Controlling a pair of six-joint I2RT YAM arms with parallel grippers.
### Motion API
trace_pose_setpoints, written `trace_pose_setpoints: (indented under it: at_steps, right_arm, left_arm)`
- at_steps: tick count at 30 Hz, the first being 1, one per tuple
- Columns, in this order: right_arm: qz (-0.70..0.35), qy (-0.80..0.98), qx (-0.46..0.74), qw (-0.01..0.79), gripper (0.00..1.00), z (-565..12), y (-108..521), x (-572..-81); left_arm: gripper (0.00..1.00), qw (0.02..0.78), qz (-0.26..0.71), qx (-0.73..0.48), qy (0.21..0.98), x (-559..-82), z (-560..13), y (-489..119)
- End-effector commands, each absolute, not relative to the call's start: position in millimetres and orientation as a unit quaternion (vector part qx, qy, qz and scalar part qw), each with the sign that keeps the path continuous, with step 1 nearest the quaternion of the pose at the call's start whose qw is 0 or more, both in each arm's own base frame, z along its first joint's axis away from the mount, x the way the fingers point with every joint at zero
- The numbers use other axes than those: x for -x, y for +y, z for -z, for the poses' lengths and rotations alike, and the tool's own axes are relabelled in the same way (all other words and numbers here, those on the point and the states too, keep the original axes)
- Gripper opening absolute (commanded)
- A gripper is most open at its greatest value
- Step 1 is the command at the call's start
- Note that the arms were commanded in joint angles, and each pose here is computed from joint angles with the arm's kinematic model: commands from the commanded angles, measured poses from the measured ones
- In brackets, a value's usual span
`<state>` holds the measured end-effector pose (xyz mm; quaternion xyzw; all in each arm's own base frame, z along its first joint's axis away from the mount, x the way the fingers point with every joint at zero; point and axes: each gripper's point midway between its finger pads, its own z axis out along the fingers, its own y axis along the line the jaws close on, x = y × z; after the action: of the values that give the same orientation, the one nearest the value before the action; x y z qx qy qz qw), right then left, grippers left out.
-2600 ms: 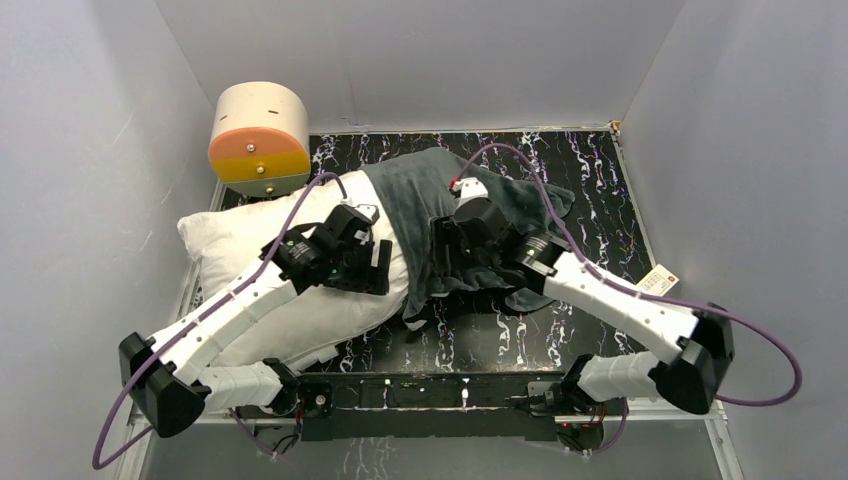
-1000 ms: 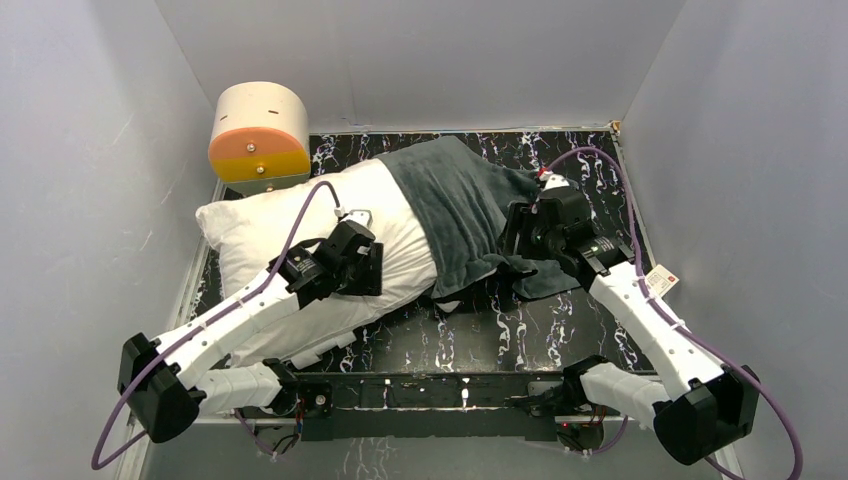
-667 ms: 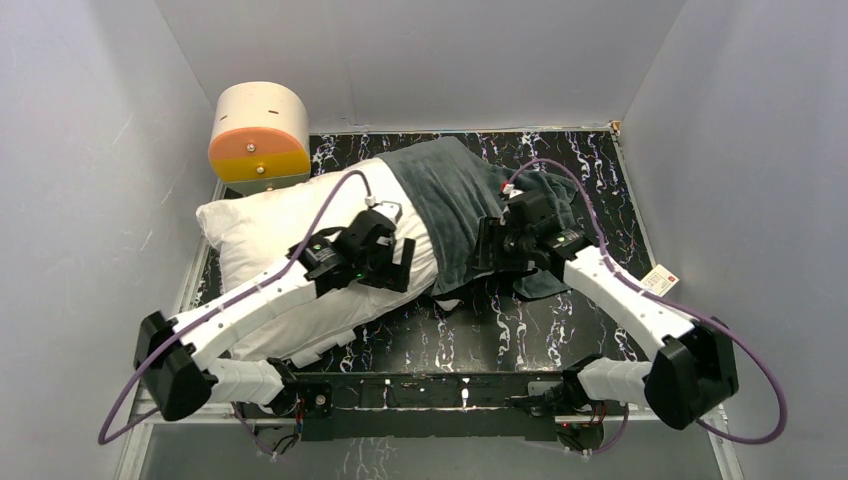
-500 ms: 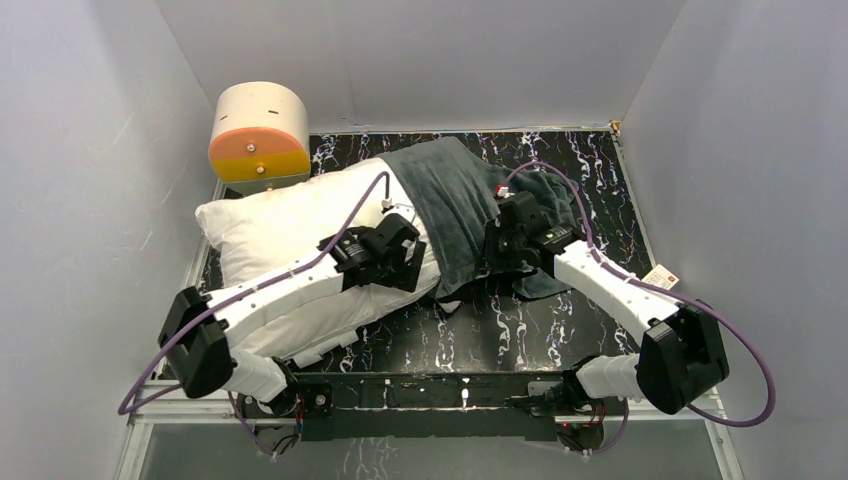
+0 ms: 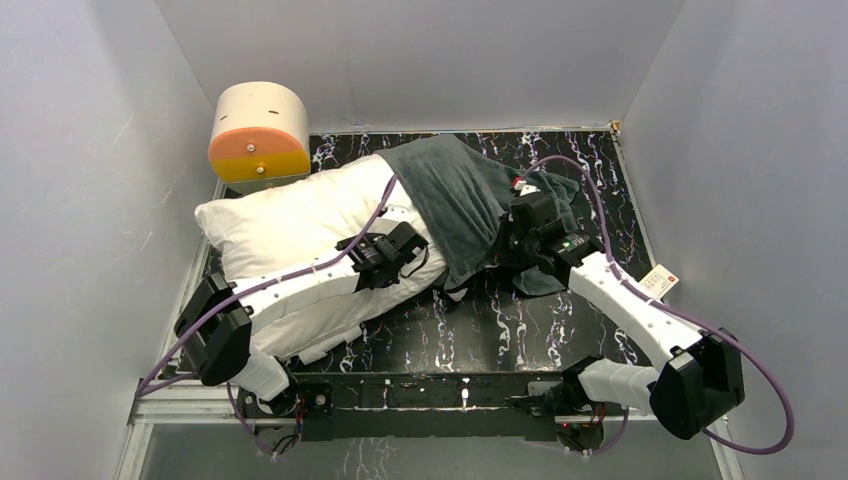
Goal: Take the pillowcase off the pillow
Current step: Remove the pillow from the pillowcase.
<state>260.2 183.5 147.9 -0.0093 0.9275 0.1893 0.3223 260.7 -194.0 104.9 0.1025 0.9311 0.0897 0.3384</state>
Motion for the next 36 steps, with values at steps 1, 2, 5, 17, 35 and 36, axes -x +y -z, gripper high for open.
trace_pose_setpoints:
  at_steps: [1,2,5,17,35,36]
  right_arm:
    - [-0.079,0.903,-0.096,0.411,0.00,-175.9,109.2,-291.9]
    - [-0.061,0.901,-0.113,0.414,0.00,-177.8,97.2,-293.9]
    - [-0.036,0.895,-0.150,0.419,0.00,-183.7,70.3,-300.6]
    - [-0.259,0.876,0.062,0.401,0.14,-216.0,149.1,-278.9]
    - [-0.360,0.846,0.091,0.383,0.73,-258.1,256.6,-413.1]
    - [-0.354,0.852,0.110,0.370,0.73,-240.3,267.9,-410.2]
  left_arm:
    - [0.00,0.315,-0.151,-0.066,0.935,-247.2,-86.9,-144.3]
    - [0.00,0.310,-0.151,-0.056,0.937,-244.6,-85.7,-137.6]
    - [0.00,0.295,-0.144,-0.028,0.944,-236.2,-82.5,-117.4]
    - [0.00,0.300,-0.037,-0.014,0.953,-232.6,-102.2,-120.6]
    - [0.75,0.408,0.145,-0.077,0.898,-248.4,-239.6,-177.4]
    - [0.77,0.407,0.137,-0.082,0.899,-251.3,-242.6,-177.5]
